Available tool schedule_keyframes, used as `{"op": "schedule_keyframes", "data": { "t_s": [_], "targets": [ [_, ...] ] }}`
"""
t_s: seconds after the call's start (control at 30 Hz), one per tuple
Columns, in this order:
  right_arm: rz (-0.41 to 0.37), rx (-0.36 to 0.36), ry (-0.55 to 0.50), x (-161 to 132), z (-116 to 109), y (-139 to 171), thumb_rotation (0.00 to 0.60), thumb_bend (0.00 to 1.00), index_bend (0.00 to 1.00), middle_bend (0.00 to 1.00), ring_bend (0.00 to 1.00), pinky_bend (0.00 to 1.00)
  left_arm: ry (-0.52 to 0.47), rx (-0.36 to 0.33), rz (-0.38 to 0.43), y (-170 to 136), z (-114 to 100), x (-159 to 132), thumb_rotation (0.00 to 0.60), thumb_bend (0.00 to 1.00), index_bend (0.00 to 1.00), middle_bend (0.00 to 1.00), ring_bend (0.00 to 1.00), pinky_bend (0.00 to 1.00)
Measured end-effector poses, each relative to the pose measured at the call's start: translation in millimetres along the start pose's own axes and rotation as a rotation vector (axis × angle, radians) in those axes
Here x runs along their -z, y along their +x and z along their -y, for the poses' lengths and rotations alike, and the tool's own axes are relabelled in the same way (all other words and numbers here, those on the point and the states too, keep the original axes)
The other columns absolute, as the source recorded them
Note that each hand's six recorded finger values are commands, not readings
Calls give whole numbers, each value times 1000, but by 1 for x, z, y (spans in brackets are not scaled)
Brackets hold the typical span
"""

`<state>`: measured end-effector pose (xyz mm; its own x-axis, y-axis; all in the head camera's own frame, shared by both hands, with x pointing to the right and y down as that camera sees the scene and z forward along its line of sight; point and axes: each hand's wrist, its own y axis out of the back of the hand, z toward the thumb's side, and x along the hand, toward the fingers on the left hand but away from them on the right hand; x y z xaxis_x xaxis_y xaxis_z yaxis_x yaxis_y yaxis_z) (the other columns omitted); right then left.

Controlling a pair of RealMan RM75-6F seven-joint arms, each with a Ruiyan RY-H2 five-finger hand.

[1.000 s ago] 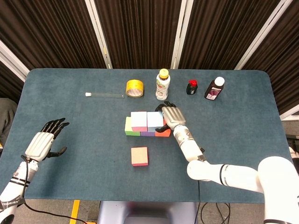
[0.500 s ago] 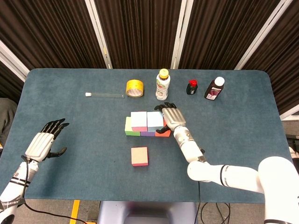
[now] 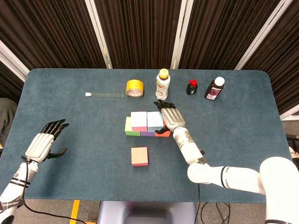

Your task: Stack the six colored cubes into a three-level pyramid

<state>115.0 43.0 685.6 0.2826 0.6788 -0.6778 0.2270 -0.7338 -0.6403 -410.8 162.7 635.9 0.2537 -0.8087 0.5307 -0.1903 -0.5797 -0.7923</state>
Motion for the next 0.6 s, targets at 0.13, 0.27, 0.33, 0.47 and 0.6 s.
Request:
{"op": "schedule_keyframes", "data": {
  "t_s": [0.13,0.27,0.33,0.47,0.6],
  "targets": [
    [-8,7,4,-5,-1,-1,600,274,0,36,0,33,0,0,-1,-1,0,1,600,309,98,0,0,84],
    [-4,4,7,-8,1,-3,600,274,0,36,0,33,0,2,-4,-2,0,2,600,309,96,0,0,84],
    [-3,2,8,-9,3,-5,600,274,0,36,0,33,0,5,-6,-2,0,2,600,309,96,0,0,84],
    [-2,8,6,-11,4,-7,600,274,0,36,0,33,0,5,-6,-2,0,3,600,309,94,0,0,84],
    [-4,13,1,-14,4,-9,600,274,0,36,0,33,-1,3,-5,-2,0,3,600,308,94,0,0,84]
  ]
}}
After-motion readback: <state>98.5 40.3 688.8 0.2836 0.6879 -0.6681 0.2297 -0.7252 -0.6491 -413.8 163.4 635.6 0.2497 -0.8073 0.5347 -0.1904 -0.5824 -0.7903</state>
